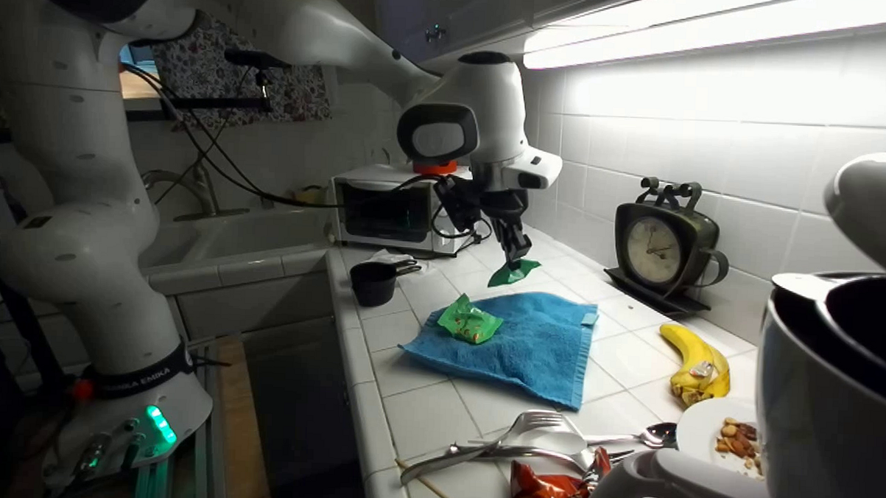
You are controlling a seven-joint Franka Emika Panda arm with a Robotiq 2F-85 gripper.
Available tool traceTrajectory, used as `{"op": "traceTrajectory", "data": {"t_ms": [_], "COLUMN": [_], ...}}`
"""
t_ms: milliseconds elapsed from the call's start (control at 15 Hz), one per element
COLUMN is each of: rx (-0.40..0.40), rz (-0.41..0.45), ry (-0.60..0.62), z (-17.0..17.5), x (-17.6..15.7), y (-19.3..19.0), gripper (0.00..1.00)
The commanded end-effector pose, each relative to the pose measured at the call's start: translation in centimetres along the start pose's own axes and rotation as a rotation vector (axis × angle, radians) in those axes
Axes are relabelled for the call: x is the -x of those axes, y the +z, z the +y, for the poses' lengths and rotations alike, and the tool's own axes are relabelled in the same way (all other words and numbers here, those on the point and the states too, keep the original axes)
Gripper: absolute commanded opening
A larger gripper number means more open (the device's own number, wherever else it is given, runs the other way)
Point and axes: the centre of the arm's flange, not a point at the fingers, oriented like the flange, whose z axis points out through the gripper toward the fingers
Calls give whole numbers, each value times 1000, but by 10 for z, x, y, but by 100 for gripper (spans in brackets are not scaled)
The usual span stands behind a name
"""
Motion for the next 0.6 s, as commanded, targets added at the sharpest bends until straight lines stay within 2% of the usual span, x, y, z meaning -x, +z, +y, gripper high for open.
{"op": "traceTrajectory", "data": {"t_ms": [0, 267, 333, 400, 533], "rx": [71, 119, 133, 153, 172], "rz": [-18, -40, -46, -46, -44], "ry": [9, 24, 30, 40, 56], "z": [21, 43, 48, 52, 59], "x": [26, 36, 38, 40, 42], "y": [-16, -16, -15, -16, -20], "gripper": [6, 5, 8, 32, 36]}}
